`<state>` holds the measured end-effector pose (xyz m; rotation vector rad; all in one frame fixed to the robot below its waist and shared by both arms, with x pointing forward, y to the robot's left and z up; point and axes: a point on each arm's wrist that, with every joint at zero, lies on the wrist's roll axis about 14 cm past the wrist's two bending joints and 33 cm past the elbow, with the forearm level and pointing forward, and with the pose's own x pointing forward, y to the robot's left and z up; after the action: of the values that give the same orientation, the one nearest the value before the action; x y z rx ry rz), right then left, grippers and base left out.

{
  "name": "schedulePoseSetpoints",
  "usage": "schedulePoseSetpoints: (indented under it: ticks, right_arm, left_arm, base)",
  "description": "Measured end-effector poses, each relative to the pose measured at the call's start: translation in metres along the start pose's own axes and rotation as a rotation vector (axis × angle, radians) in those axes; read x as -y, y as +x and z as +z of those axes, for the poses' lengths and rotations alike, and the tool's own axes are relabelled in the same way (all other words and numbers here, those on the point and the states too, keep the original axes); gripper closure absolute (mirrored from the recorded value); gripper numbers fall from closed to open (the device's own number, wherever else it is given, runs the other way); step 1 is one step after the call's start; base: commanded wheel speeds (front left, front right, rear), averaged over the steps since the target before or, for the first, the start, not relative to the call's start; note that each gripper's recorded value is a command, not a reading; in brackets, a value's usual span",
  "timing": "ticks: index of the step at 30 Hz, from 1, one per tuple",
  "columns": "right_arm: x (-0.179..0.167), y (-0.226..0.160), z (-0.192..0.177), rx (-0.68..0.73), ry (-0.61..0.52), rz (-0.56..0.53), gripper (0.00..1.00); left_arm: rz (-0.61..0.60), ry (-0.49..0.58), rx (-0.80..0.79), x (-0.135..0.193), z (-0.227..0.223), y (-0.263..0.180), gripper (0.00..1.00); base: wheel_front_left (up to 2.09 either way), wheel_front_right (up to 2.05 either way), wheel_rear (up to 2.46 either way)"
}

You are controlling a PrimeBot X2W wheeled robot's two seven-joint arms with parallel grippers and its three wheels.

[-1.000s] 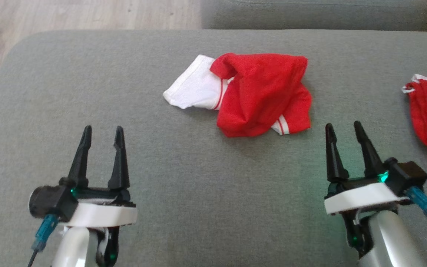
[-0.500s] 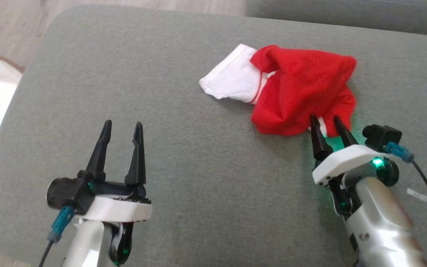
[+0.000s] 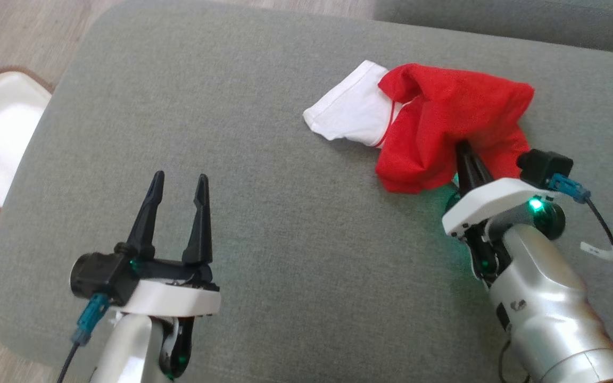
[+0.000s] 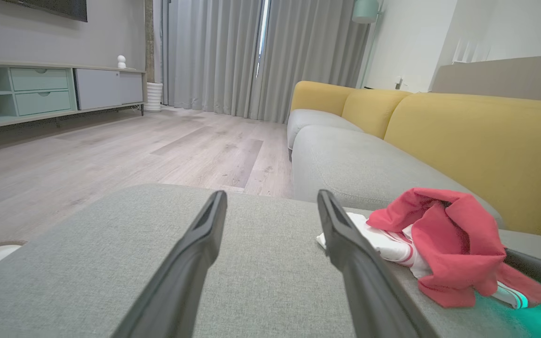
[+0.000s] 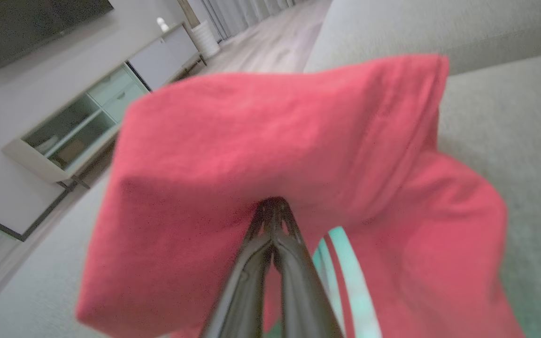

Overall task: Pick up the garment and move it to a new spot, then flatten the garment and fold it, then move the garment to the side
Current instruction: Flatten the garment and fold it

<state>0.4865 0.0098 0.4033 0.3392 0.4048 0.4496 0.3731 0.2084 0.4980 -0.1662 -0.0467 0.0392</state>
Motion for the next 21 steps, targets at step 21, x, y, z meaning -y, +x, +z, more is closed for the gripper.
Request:
schedulePoseSetpoints:
  ticks: [21]
  right_arm:
    - [-0.043, -0.06, 0.126, 0.403, -0.207, 0.089, 1.0]
  left_arm:
    - [-0.063, -0.034, 0.107, 0.022, 0.032, -0.015, 0.0]
  base:
    - [0.0, 0.0, 0.0]
